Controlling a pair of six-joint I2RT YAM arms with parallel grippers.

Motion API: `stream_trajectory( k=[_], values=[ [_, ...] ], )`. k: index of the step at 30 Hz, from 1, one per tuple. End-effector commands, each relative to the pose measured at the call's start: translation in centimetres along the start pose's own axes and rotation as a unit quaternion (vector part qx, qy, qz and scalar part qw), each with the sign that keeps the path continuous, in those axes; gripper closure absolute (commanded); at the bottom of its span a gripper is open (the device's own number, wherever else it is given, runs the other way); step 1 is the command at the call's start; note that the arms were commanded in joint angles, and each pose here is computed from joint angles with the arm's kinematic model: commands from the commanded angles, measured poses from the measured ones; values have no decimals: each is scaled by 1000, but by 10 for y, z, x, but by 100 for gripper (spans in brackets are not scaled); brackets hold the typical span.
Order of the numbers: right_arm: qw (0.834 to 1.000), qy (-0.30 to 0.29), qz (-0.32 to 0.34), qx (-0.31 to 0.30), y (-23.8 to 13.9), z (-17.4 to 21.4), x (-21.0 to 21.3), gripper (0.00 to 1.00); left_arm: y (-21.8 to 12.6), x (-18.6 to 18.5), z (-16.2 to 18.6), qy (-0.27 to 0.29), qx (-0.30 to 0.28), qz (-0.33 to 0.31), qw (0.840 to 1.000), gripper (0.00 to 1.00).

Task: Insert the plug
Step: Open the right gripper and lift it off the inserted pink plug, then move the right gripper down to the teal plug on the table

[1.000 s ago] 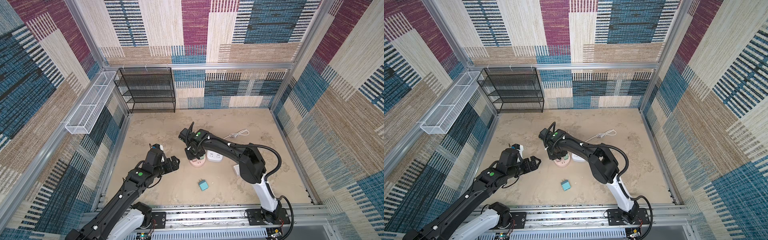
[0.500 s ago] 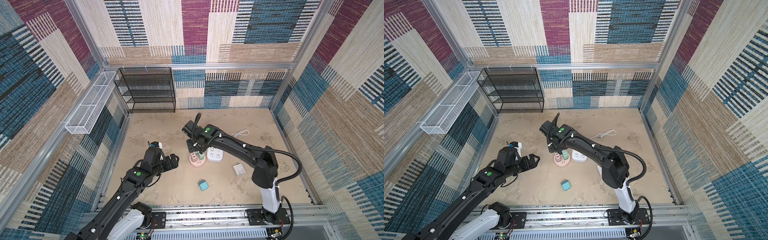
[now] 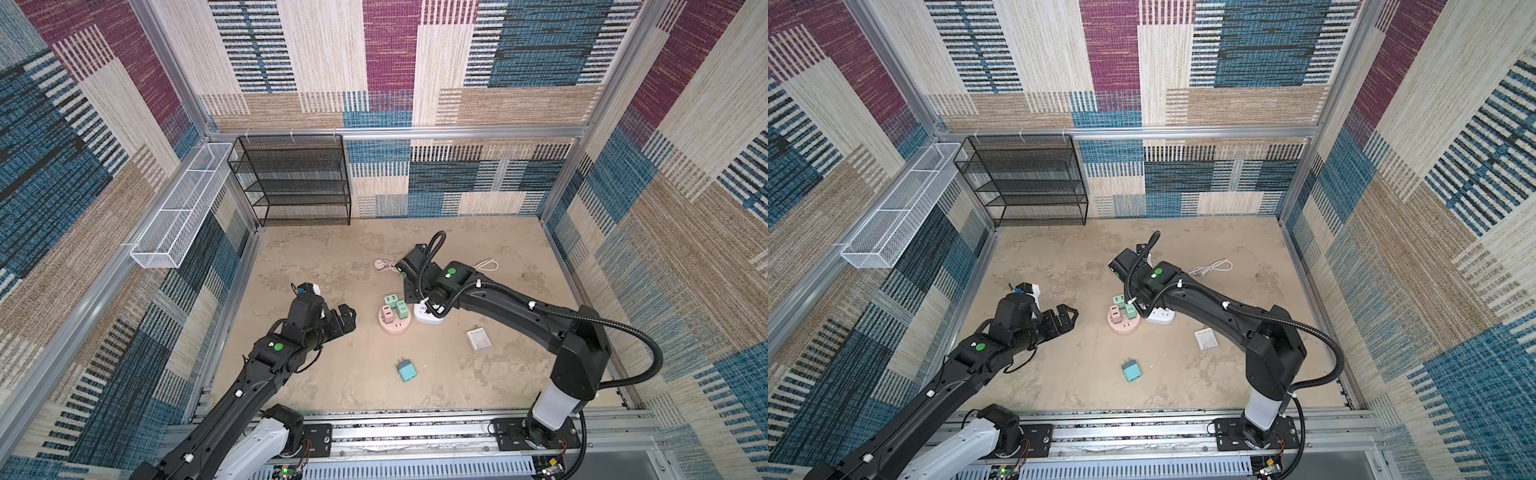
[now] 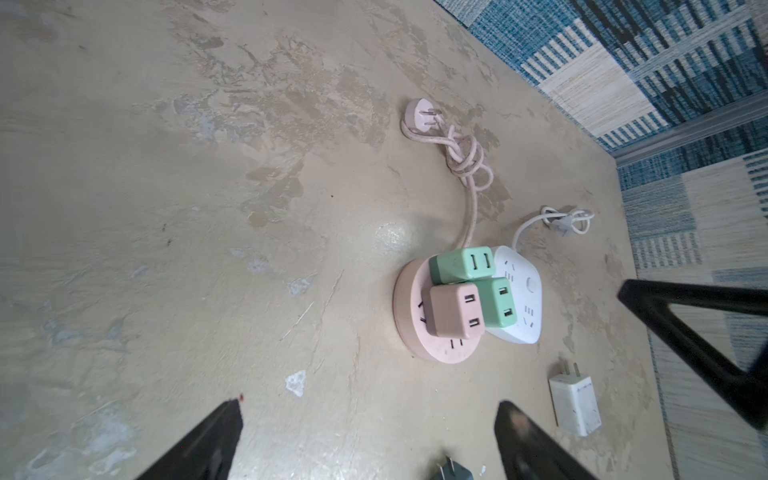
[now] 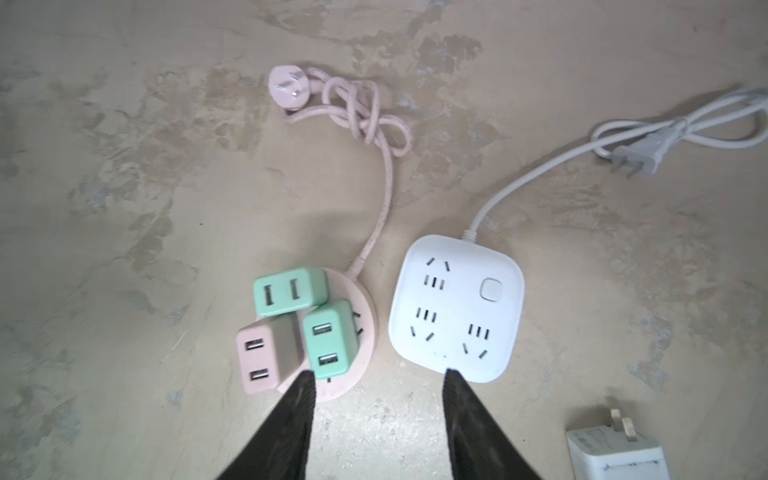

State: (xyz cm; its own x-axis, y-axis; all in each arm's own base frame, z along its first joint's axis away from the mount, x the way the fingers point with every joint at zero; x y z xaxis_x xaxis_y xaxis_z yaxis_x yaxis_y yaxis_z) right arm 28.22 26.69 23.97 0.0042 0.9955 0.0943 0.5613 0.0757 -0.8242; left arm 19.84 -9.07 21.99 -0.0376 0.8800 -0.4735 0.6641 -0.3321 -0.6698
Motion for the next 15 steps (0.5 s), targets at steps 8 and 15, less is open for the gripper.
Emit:
stream_trajectory(
  k=[8, 15],
  values=[
    [999, 2, 37, 20, 52, 9, -10, 47, 2, -12, -6, 22, 9, 40, 999, 2],
    [998, -22, 58, 31, 81, 9, -8, 48, 1, -7, -1, 16, 4, 35, 999, 3]
  ],
)
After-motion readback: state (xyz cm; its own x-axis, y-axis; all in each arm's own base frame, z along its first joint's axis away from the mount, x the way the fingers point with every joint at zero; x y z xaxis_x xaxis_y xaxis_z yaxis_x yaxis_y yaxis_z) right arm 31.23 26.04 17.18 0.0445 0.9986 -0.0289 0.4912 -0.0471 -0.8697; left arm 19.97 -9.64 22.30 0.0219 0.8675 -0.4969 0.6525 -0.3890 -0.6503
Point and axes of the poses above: each gripper's point midway between its finger pads, its own y axis out along the fingers, its own x axis along the line the jaws close on, z = x × y, the point moved 9 cm from there along -y, back along the fingers, and after that the axes turned 4 degrees about y, right-handed, at the moved point
